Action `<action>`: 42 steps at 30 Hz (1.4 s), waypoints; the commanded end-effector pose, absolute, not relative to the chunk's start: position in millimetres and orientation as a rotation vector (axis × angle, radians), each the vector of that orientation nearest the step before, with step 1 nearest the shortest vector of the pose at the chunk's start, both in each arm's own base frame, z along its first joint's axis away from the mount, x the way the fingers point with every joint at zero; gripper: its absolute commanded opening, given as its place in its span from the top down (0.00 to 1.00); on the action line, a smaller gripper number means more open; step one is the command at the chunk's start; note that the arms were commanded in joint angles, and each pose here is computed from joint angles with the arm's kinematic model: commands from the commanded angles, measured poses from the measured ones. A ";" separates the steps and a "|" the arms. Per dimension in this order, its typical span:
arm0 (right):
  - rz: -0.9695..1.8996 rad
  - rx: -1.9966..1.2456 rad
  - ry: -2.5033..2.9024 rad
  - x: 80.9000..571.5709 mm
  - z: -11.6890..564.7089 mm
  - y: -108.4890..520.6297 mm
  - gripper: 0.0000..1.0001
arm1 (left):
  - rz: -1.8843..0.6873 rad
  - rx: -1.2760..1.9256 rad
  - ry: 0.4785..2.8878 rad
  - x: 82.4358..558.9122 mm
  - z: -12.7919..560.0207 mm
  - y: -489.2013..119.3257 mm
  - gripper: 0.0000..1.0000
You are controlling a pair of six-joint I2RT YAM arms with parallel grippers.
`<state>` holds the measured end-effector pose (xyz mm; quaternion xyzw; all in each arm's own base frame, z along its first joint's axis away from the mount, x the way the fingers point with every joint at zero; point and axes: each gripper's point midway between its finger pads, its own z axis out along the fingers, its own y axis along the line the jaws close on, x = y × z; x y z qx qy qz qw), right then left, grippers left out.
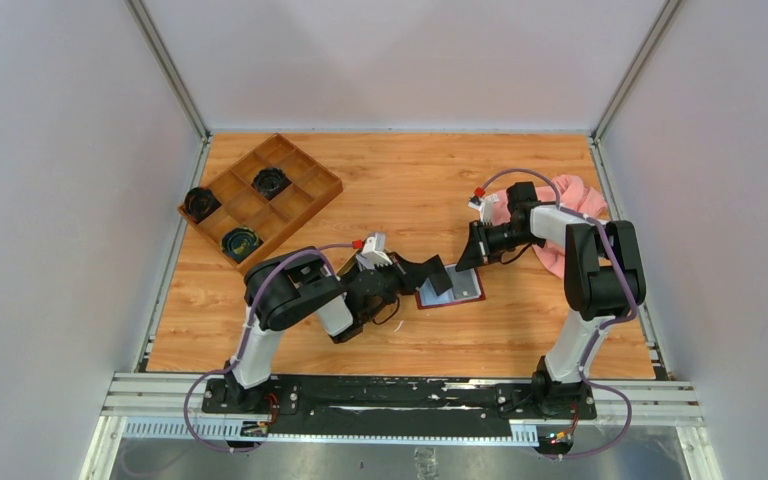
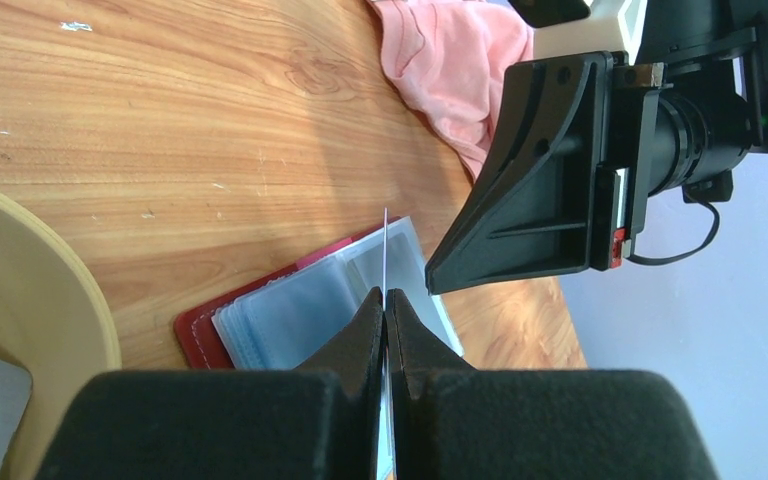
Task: Put the credit cards into the card holder
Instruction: Insert the credit card into the card holder.
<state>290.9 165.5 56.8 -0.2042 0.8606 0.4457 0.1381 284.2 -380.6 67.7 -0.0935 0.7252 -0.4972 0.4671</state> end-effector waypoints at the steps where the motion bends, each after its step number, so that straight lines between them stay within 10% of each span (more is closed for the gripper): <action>1: 1.293 -0.553 2.516 293.3 54.9 160.5 0.96 | -1.195 -0.244 1.793 285.0 58.5 -382.3 1.00; 42: 1.318 -0.534 2.513 293.6 55.7 160.0 0.97 | -1.075 -0.275 2.021 274.1 15.1 -391.5 1.00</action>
